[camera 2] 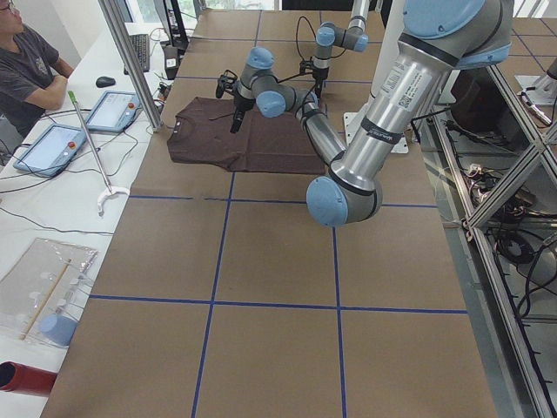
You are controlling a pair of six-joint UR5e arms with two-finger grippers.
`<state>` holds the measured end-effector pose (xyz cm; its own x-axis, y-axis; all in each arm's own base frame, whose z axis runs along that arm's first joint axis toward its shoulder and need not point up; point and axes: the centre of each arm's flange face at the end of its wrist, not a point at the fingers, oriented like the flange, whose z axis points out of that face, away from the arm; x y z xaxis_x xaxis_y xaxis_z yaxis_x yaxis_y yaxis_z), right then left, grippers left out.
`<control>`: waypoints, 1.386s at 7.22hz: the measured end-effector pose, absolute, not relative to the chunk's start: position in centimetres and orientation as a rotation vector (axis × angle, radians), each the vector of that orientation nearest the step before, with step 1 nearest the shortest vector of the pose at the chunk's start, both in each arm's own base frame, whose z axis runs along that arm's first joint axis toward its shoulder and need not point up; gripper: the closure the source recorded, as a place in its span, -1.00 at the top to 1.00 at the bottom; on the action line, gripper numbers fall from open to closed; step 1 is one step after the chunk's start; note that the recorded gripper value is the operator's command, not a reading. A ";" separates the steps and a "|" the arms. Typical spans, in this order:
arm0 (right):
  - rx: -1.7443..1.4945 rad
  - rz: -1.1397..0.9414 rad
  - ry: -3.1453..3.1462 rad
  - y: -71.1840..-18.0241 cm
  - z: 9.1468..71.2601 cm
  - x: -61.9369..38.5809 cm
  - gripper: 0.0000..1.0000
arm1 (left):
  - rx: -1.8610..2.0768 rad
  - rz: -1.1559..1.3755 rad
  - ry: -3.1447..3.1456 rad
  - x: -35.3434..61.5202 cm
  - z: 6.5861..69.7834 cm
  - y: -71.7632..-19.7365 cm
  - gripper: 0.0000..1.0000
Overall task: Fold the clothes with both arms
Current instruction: 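Move both grippers down to the hem corners nearest the robot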
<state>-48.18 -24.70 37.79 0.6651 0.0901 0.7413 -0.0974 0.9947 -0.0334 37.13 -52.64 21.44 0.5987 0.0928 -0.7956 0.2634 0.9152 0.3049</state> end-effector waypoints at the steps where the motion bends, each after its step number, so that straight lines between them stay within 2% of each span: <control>1: 0.009 0.106 -0.837 -24.7 37.8 -48.1 0.53 | 0.418 -0.103 0.930 37.1 21.5 -52.7 1.00; 2: 0.008 0.106 -0.837 -24.7 37.8 -48.1 0.53 | 0.418 -0.105 0.929 37.0 21.5 -52.7 1.00; 3: 0.005 0.103 -0.837 -24.6 37.8 -48.1 -0.09 | 0.418 -0.106 0.929 36.9 21.6 -52.8 1.00; 4: -0.001 0.099 -0.834 -24.4 37.7 -48.1 -0.94 | 0.418 -0.107 0.928 36.9 21.6 -52.8 1.00; 5: -0.010 0.094 -0.829 -24.2 37.6 -48.2 -1.00 | 0.418 -0.107 0.928 36.9 21.6 -52.8 1.00; 10: -0.019 0.088 -0.845 -24.0 36.3 -47.6 -1.00 | 0.413 -0.109 0.927 36.9 21.7 -52.8 1.00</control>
<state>-47.61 -23.95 36.29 0.6604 0.0854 0.7461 -0.0704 0.9962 -0.0516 36.88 -52.84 21.75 0.6007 0.0849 -0.7950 0.2661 0.9164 0.2989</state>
